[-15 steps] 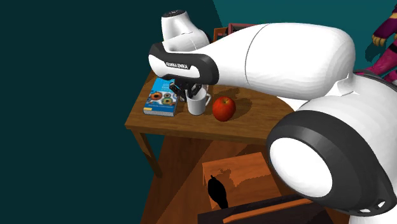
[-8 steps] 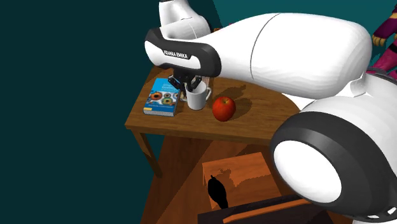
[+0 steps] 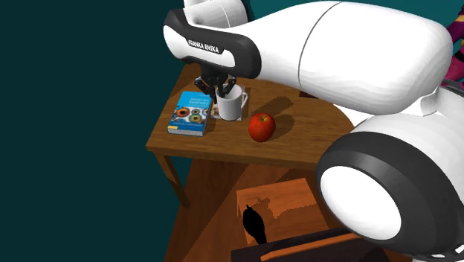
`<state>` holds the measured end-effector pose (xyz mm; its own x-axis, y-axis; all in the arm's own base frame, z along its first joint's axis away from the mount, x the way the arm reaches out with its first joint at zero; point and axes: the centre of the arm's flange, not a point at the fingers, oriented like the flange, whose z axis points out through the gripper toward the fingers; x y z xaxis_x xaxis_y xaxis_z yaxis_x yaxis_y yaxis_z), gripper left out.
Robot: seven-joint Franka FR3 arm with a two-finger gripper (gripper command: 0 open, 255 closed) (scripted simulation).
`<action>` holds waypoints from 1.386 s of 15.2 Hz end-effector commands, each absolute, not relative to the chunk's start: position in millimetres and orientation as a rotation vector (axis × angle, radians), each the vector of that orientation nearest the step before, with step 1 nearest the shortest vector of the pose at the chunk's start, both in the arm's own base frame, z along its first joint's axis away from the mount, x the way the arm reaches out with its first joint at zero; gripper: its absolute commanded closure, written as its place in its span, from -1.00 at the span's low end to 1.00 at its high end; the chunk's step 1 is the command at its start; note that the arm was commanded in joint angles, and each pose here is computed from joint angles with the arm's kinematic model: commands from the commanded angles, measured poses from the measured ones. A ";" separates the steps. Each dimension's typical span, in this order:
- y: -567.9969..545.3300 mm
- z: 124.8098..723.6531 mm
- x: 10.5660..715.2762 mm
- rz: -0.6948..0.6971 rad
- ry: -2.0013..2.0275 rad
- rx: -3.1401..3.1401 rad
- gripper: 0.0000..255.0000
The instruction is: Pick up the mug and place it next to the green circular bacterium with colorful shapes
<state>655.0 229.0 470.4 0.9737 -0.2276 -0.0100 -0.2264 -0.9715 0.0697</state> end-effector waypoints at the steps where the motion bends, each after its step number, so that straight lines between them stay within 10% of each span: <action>1: 228.9 480.6 655.3 -0.028 -0.351 3.053 1.00; 21: 81.9 522.1 596.1 -0.028 -0.351 3.053 1.00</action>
<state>601.5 94.1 522.8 0.9734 -0.2287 -0.0106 -0.2274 -0.9712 0.0704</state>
